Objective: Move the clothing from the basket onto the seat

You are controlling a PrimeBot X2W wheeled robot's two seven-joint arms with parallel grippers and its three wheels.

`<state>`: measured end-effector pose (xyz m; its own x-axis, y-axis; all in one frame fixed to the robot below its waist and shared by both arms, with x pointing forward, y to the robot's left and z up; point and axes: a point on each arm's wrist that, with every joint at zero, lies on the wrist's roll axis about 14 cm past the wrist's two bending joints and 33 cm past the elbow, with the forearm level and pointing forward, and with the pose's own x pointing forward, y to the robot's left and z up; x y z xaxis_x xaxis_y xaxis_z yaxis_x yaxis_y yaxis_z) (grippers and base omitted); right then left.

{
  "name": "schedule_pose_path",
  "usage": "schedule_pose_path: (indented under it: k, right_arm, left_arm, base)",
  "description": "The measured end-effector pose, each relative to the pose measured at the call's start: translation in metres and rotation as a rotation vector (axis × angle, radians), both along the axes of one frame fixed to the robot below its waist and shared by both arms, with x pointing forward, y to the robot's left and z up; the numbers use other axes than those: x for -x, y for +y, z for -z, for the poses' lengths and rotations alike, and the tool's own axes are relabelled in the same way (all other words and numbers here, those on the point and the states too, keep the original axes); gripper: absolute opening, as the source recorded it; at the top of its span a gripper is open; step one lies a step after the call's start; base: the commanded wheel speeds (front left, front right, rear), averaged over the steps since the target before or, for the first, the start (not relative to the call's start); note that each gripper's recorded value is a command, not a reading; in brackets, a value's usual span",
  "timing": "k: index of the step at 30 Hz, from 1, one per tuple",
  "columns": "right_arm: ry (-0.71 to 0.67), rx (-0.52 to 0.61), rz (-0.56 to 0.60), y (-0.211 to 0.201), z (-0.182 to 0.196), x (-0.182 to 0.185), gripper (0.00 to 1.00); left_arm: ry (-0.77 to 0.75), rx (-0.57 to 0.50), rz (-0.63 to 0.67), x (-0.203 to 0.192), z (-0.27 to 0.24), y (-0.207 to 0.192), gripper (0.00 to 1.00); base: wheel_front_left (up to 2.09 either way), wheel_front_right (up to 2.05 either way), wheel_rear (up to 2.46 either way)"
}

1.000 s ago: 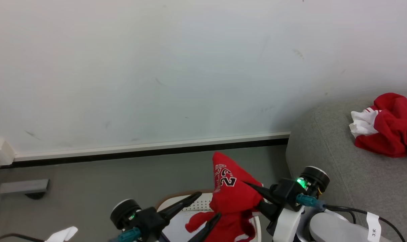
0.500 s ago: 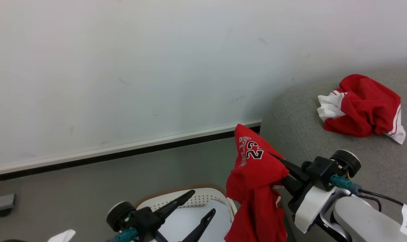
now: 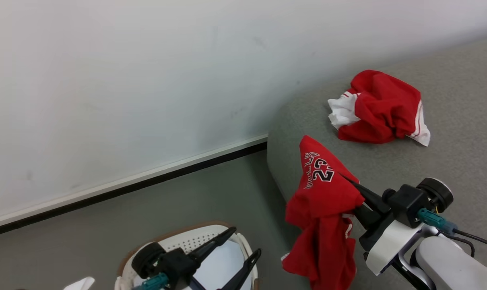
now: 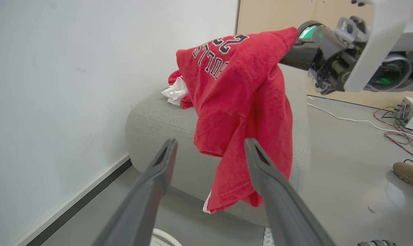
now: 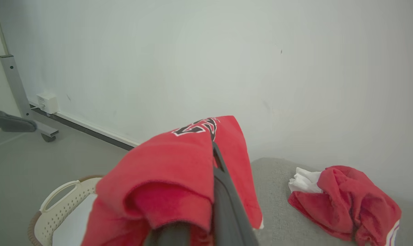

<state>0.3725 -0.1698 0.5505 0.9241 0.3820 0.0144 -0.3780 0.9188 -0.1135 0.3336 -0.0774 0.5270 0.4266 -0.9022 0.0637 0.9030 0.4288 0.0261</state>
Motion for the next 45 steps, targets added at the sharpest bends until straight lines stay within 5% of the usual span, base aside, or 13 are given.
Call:
schedule_pose_path:
  k: [18, 27, 35, 40, 45]
  right_arm:
    - [-0.021, -0.019, 0.182, -0.047, 0.002, -0.016, 0.0]
    - [-0.143, 0.111, 0.345, -0.107, -0.045, -0.107, 0.0]
    - [-0.218, 0.211, 0.609, -0.195, -0.095, -0.181, 0.0]
    - [-0.142, 0.23, 0.798, -0.25, -0.073, -0.193, 0.0]
    - [0.023, 0.181, 0.904, -0.264, 0.009, -0.196, 0.0]
  left_arm:
    - [0.039, 0.005, 0.05, -0.018, 0.018, -0.008, 1.0]
    - [0.034, 0.005, 0.021, -0.077, 0.034, 0.01, 1.0]
    - [0.053, 0.028, -0.029, -0.128, 0.061, 0.031, 1.0]
    - [0.096, 0.024, -0.059, -0.141, 0.086, 0.044, 1.0]
    - [0.147, 0.042, -0.128, -0.153, 0.104, 0.061, 1.0]
  base:
    - [0.0, 0.0, 0.0]
    - [0.0, 0.0, 0.0]
    - [0.0, 0.0, 0.0]
    - [0.0, 0.0, 0.0]
    - [0.0, 0.0, 0.0]
